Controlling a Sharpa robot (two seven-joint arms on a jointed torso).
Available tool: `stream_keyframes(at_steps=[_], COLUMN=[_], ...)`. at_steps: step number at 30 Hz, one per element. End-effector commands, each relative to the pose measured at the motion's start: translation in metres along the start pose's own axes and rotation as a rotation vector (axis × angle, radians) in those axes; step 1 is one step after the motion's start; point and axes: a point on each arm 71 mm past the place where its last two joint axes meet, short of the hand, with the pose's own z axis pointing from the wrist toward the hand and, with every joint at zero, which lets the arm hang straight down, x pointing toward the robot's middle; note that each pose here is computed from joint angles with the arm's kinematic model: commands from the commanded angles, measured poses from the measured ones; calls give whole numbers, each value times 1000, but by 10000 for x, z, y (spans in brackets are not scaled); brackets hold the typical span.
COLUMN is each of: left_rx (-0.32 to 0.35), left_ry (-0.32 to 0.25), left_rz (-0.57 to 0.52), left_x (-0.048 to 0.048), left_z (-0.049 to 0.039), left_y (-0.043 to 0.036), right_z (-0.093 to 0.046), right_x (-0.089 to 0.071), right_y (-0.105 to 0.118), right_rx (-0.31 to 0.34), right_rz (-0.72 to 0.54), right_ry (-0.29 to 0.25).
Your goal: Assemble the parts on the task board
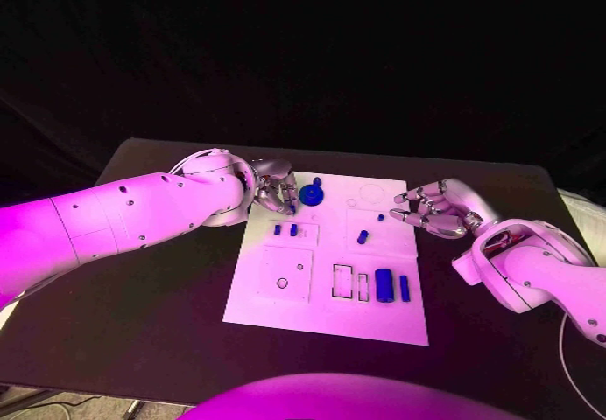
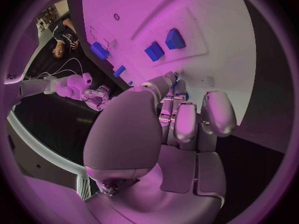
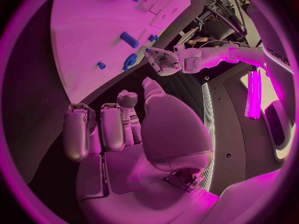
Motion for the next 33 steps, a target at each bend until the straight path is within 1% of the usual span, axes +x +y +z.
stream_keyframes(at_steps=[1, 10, 26, 33], left_rx=[-4, -15, -7, -13], left_ry=[30, 37, 42, 59], left_rz=[12, 28, 44, 42], left_x=[30, 45, 57, 73], left_z=[9, 16, 22, 25], left_y=[-9, 11, -6, 4], right_z=[0, 0, 3, 3], right_x=[13, 12, 15, 15], right_y=[13, 11, 11, 10], right_rx=[-11, -10, -11, -10], right_rz=[-3, -3, -3, -3], right_ry=[9, 9, 10, 10])
